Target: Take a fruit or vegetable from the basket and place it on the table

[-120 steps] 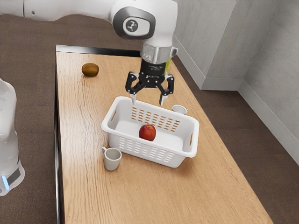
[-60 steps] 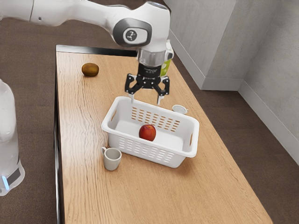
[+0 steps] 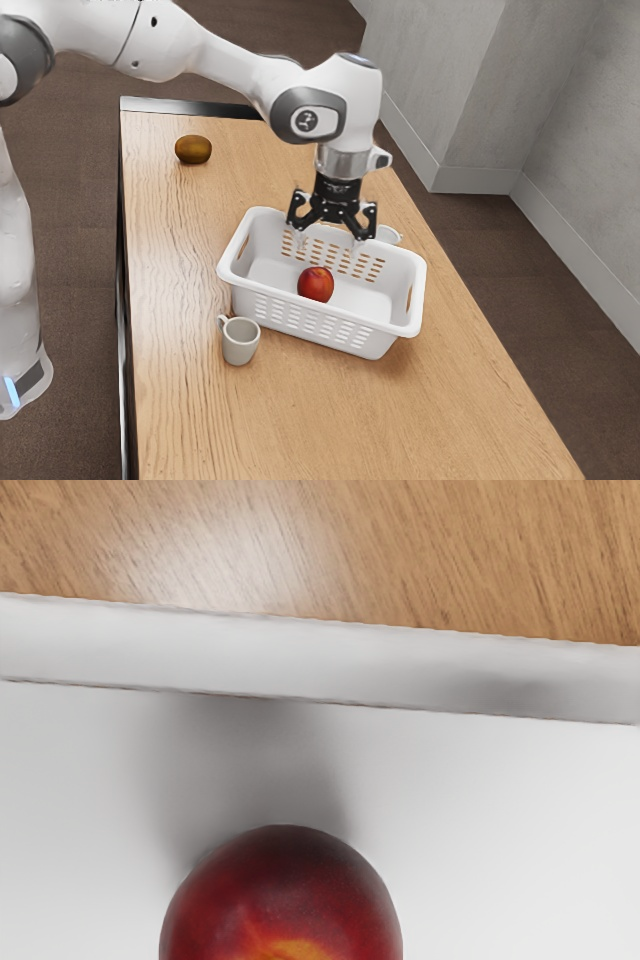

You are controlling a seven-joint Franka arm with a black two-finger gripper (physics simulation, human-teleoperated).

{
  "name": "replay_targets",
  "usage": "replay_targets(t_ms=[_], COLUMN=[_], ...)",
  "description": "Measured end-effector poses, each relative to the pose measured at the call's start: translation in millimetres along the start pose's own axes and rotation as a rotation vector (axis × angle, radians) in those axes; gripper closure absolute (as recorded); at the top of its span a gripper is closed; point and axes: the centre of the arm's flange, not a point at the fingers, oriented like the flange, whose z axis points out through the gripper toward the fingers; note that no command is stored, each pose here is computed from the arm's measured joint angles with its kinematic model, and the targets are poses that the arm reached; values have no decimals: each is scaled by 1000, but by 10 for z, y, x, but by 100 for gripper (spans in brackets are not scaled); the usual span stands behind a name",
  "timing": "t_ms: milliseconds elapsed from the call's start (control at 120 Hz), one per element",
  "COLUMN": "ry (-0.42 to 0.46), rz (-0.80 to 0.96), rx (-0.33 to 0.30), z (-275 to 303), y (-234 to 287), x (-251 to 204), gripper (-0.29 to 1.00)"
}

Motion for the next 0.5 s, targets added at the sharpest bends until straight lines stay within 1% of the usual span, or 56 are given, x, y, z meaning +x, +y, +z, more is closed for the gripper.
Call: replay_targets(t_ms=[133, 342, 500], ry=[-4, -44, -55], rz=[35, 51, 64], rx=[-7, 11, 2], z=[114, 442, 533], y=[12, 43, 74], x=[16, 144, 195], gripper=[0, 0, 0])
